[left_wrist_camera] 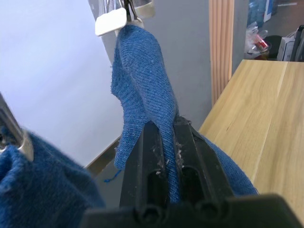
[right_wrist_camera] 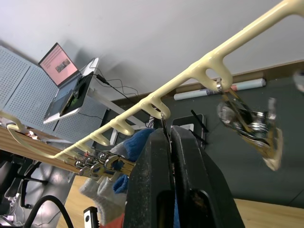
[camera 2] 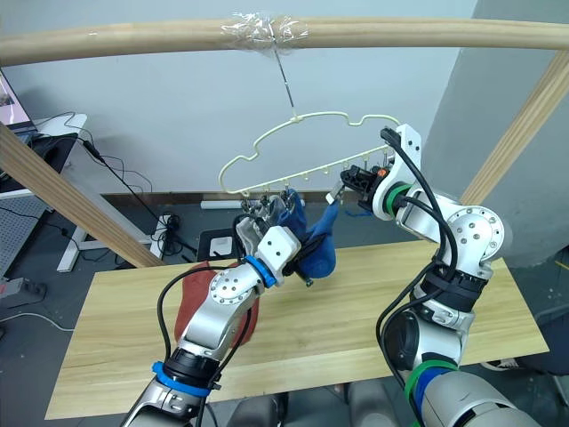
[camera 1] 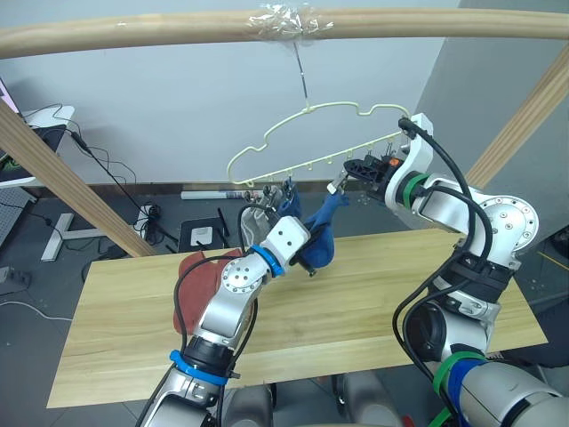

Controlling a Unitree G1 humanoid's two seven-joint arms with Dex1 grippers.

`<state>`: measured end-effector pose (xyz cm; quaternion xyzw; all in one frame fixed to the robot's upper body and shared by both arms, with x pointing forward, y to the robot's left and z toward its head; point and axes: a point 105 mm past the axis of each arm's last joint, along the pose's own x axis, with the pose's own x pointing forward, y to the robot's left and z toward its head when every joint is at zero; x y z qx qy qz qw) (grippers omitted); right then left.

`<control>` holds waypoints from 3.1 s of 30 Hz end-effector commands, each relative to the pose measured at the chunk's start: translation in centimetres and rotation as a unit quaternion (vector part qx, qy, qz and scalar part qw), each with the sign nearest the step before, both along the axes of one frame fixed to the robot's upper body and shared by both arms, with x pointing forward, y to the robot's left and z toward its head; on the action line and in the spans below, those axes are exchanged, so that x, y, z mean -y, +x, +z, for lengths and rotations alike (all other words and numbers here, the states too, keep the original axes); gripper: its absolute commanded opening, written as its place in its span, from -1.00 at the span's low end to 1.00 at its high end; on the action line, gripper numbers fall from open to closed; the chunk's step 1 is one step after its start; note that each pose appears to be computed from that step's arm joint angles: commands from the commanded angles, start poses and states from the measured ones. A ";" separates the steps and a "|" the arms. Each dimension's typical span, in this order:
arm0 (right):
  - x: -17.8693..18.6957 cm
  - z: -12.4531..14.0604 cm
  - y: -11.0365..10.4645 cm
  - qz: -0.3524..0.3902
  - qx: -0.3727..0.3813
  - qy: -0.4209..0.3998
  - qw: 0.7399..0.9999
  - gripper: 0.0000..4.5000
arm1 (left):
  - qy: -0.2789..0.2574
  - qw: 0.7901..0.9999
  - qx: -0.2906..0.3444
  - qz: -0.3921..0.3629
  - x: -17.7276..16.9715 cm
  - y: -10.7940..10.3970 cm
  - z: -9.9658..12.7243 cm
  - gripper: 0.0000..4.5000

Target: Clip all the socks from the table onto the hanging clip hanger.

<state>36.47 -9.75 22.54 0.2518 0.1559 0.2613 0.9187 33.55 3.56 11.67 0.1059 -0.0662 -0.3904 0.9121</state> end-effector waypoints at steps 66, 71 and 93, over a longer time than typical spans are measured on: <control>-1.4 -2.8 -0.5 -0.150 0.308 -0.226 0.912 -0.34 | -0.113 0.989 -0.085 -0.050 -7.9 -8.1 6.2 1.00; -1.3 -2.5 0.7 -0.162 0.309 -0.224 0.910 -0.34 | -0.110 0.989 -0.085 -0.048 -7.6 -8.1 6.0 1.00; -3.9 -0.8 2.1 -0.137 0.329 -0.192 0.914 -0.34 | -0.108 0.989 -0.089 -0.053 -7.0 -8.5 5.7 1.00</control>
